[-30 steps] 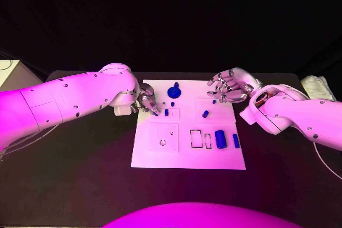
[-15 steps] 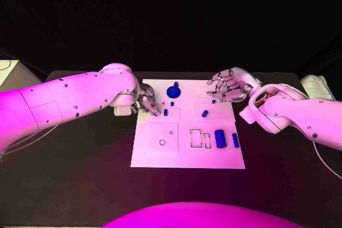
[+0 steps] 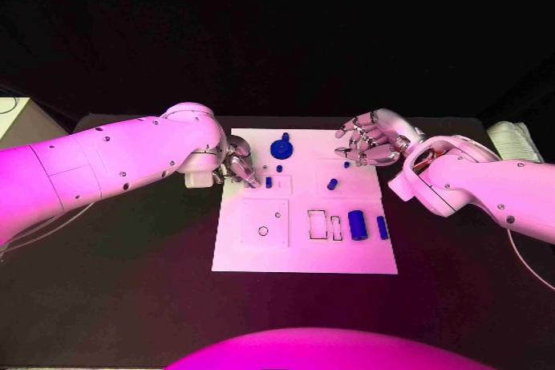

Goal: Assemble the parts on the task board

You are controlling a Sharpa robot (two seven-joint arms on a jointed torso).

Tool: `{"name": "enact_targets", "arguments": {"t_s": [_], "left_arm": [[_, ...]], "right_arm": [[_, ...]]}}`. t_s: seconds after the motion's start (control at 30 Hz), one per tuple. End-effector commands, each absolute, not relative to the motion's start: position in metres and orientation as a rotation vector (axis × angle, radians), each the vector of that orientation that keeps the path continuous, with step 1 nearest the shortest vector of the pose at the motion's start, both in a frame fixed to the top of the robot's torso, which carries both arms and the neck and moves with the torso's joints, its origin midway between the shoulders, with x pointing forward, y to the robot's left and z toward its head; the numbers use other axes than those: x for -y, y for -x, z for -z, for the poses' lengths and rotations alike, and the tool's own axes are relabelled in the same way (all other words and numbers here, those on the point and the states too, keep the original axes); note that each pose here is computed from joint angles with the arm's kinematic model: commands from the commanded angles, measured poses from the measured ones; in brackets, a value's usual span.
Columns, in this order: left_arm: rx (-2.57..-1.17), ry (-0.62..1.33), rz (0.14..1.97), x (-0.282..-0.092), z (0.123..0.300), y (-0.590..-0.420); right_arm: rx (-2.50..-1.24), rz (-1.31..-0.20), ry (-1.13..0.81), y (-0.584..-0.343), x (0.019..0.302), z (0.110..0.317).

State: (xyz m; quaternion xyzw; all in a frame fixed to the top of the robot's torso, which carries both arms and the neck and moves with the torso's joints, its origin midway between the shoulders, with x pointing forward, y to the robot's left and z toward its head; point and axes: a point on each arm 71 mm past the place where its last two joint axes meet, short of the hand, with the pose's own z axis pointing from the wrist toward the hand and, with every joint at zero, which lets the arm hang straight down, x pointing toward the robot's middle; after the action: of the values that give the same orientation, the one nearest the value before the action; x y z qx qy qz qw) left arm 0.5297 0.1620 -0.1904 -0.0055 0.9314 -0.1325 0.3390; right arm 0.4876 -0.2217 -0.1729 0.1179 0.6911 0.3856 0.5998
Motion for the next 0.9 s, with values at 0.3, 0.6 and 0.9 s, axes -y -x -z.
{"name": "enact_targets", "arguments": {"t_s": [0.3, 0.6, 0.9], "left_arm": [[-2.475, 0.006, 0.305, -0.1655, 0.2047, -0.5271], [-2.468, 0.004, 0.287, -0.1687, 0.2047, -0.5291], [-2.465, 0.005, 0.282, -0.1702, 0.2046, -0.5299]], "right_arm": [[-1.607, -0.903, -0.263, -0.4871, 0.2211, 0.1732], [-1.606, -0.902, -0.264, -0.4869, 0.2217, 0.1731], [-1.605, -0.901, -0.265, -0.4869, 0.2225, 0.1731]]}}
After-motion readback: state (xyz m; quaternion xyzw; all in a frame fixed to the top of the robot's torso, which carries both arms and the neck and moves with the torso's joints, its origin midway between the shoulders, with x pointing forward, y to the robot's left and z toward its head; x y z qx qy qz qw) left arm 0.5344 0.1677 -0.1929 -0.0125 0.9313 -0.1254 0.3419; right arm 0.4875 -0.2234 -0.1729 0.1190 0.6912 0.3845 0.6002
